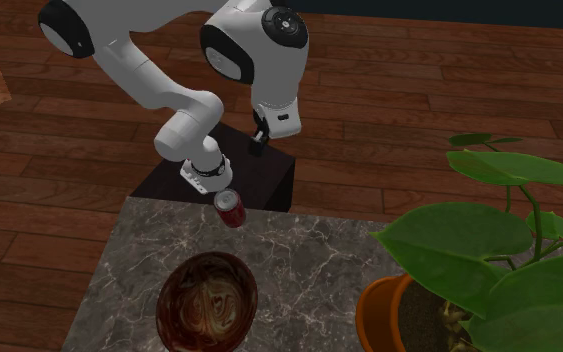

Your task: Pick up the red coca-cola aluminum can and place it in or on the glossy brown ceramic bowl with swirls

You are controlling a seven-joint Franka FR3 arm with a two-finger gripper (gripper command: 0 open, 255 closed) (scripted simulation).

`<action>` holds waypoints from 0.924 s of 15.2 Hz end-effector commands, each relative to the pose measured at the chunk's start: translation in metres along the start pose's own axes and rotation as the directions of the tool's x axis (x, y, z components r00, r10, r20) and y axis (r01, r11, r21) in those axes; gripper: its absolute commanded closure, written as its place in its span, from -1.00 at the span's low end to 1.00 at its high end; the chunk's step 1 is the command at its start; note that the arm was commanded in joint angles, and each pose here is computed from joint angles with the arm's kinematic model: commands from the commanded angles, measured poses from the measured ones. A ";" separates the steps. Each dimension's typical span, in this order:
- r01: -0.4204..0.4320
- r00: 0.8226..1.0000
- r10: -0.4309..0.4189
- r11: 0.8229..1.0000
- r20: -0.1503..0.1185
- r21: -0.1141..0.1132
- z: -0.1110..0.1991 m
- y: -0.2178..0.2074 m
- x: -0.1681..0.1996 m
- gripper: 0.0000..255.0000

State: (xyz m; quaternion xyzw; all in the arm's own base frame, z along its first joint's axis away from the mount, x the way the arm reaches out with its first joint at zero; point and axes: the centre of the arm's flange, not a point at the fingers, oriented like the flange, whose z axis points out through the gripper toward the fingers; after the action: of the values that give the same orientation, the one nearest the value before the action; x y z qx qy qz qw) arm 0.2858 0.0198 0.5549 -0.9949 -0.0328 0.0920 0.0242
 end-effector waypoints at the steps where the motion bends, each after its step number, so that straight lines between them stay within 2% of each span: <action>1: 0.000 1.000 0.000 1.000 0.000 0.000 0.000 0.000 0.000 -1.00; 14: -0.018 0.989 0.012 0.999 -0.145 -0.041 -0.051 0.156 -0.016 -1.00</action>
State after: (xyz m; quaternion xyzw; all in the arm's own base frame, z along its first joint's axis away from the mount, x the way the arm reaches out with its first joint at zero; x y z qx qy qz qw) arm 0.2904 -0.1269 0.5970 -0.9993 -0.0258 0.0242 0.0071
